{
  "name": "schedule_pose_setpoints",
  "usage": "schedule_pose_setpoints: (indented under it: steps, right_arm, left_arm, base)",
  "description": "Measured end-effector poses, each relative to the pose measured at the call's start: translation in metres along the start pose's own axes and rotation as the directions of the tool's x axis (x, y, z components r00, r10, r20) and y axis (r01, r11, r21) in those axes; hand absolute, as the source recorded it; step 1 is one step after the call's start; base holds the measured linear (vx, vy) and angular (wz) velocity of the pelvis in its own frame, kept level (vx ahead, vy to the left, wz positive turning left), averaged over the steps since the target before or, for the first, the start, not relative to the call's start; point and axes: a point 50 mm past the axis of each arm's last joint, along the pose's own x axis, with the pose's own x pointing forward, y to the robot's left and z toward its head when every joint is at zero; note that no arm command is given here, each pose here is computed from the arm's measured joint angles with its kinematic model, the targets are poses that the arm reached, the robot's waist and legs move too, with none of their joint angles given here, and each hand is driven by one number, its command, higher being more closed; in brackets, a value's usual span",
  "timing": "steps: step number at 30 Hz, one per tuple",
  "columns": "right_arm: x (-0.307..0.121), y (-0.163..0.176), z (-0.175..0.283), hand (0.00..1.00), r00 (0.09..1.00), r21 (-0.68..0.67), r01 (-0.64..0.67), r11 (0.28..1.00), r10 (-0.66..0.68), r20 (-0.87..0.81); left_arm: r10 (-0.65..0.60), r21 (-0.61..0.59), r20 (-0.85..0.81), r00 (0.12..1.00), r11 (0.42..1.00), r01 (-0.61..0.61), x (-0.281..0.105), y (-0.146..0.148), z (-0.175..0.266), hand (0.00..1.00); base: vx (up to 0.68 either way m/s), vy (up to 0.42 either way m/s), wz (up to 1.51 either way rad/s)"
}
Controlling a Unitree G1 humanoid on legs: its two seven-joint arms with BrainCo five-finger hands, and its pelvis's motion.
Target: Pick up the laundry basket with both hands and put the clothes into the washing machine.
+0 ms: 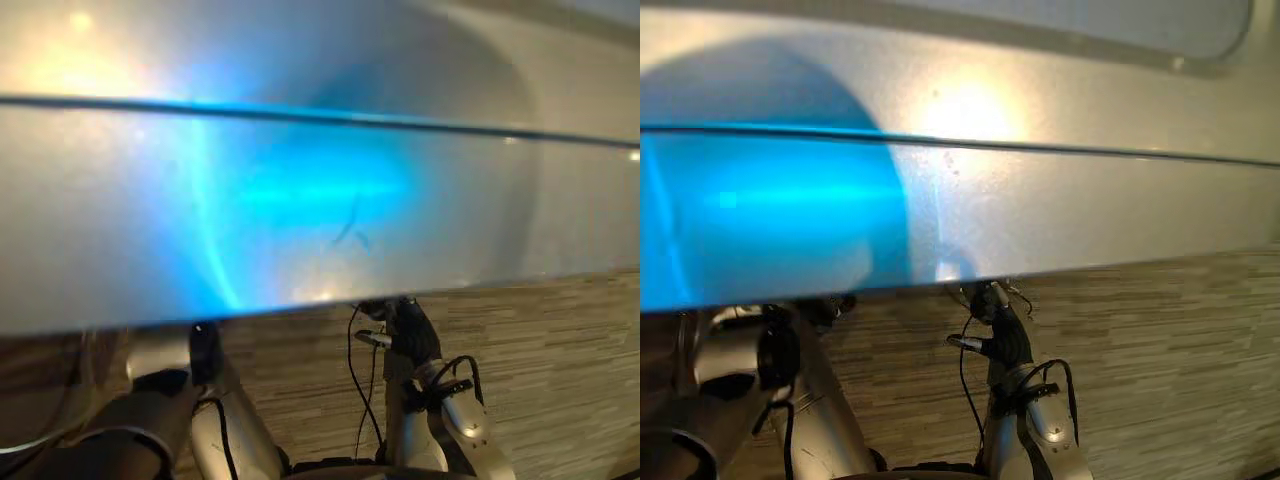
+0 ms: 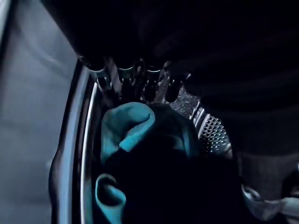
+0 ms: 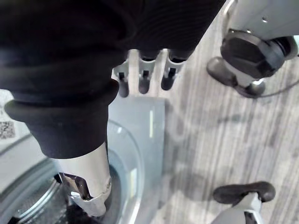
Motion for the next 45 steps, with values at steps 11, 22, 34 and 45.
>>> schedule_pose_setpoints:
  steps: [11,22,34,45]
  right_arm:
    - [0.019,-0.020,-0.014,0.00,0.996,-0.086,0.058,0.995,-0.064,-0.067]
    - [-0.012,-0.050,-0.096,0.00,0.869,-0.236,0.093,0.967,-0.195,-0.454]
    - [-0.119,-0.127,-0.154,0.00,0.393,-0.372,0.425,0.825,-0.538,-0.745]
    - [-0.125,-0.126,-0.166,0.00,0.301,-0.366,0.381,0.849,-0.488,-0.819]
  left_arm:
    - [-0.368,-0.237,-0.148,0.918,0.914,0.328,-0.155,-0.029,-0.075,0.00]
    - [-0.327,-0.108,-0.668,0.669,0.932,0.347,-0.259,0.039,-0.191,0.00]
    - [-0.200,-0.061,-0.835,0.512,0.959,0.276,-0.306,0.070,-0.224,0.00]
    - [-0.111,0.010,-0.853,0.511,0.974,0.228,-0.306,0.092,-0.227,0.00]
  base:
    - [0.03,-0.029,0.19]
    - [0.05,-0.051,0.26]
    - [0.07,0.097,0.10]
    - [-0.07,0.104,-0.06]
